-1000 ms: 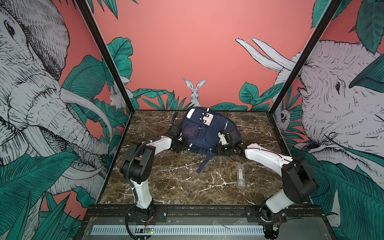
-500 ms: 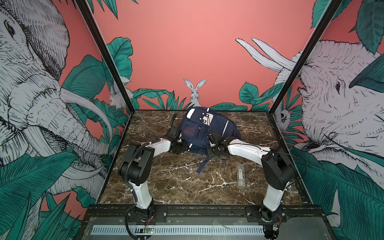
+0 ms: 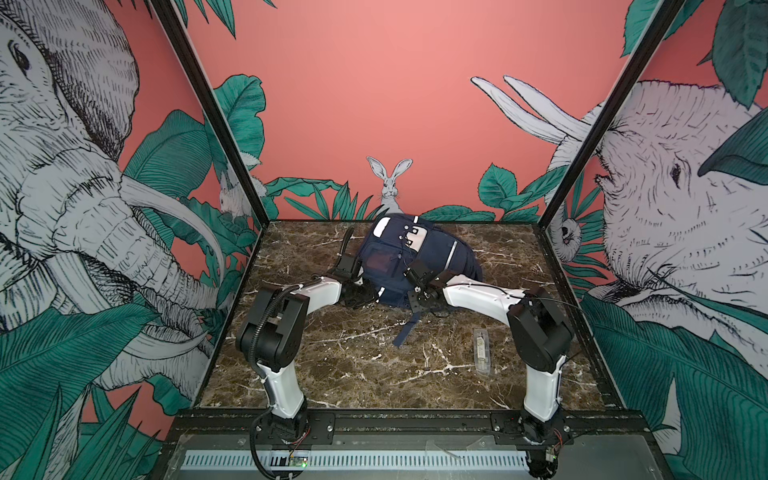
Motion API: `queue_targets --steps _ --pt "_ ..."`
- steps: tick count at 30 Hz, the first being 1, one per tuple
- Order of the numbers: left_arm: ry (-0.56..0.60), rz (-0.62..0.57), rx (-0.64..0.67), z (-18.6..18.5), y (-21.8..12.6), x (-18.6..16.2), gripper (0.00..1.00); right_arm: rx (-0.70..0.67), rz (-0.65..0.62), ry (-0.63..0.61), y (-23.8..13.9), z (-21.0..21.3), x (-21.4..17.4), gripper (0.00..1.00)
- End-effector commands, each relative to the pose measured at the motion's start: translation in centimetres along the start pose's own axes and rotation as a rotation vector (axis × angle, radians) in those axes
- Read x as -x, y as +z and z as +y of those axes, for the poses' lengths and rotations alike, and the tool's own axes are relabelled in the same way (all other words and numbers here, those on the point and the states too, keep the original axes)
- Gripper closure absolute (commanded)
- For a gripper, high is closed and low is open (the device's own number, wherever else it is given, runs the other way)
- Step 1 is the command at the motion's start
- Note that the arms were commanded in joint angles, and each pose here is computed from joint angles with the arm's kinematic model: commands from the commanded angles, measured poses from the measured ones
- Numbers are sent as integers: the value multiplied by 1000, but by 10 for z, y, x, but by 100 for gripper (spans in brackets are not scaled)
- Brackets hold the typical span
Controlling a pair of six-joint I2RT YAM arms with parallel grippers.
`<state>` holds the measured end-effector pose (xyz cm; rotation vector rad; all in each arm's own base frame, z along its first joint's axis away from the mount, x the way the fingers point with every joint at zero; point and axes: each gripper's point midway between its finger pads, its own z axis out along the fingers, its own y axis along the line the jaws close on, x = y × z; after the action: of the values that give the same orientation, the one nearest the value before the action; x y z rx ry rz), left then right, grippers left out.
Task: Pack the student bag
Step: 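Keep pulling the zipper along the seam with the right gripper while left steadies the bag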
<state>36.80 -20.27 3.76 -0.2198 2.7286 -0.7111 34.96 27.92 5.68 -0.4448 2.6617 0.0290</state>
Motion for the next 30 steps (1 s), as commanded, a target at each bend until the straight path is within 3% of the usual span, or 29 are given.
queue_targets --steps 1,15,21,26,30 --pt "-21 15 30 9 -6 -7 54 -67 2 -53 -1 1 1 76" --pt "-5 6 39 4 -10 1 54 -112 1 -92 -14 -5 -10 90" --pt "-9 2 40 5 -11 5 54 -36 -45 -47 -28 0 -9 94" --pt "-9 0 58 10 -12 5 54 69 -25 28 -19 1 -25 96" --pt "-34 -4 69 19 -14 9 54 47 6 43 -14 -17 -35 96"
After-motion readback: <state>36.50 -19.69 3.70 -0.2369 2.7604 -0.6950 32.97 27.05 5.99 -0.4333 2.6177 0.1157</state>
